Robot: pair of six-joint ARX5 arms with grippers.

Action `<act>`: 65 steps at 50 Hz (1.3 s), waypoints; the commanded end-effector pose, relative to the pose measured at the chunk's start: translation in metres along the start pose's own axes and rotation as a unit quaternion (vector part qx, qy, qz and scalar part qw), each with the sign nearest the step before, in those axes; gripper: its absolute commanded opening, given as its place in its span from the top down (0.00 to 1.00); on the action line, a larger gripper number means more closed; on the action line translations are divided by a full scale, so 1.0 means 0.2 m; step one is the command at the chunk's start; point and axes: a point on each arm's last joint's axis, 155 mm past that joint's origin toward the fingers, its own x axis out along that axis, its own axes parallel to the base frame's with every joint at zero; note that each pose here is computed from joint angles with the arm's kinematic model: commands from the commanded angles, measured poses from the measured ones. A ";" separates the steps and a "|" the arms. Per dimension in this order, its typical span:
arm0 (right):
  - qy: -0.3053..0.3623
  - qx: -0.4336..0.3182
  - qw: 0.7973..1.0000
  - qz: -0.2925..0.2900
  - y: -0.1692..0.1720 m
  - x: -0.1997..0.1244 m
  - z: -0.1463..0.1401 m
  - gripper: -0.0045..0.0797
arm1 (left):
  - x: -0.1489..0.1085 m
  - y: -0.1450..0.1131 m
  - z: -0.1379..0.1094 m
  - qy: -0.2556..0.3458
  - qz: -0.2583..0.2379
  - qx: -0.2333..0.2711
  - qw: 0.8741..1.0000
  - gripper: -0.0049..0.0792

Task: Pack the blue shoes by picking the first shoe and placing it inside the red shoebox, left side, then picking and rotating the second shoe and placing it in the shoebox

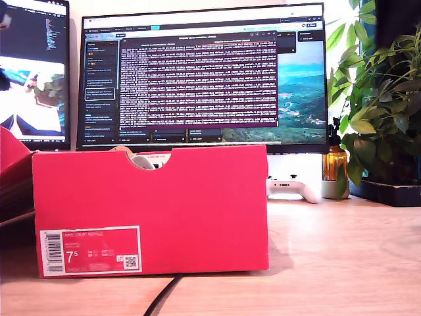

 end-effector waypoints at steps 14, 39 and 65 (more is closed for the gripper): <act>-0.008 0.035 0.999 -0.037 -0.15 0.11 -0.22 0.96 | 0.04 0.13 -0.08 -0.009 0.021 -0.010 1.000 0.96; -0.122 0.113 0.984 -0.056 -0.40 0.13 -0.25 0.96 | 0.05 0.27 -0.10 -0.037 0.051 -0.023 0.998 0.96; -0.163 0.133 0.977 -0.043 -0.36 0.21 -0.41 0.96 | 0.05 0.29 -0.12 -0.062 0.040 -0.001 0.997 0.96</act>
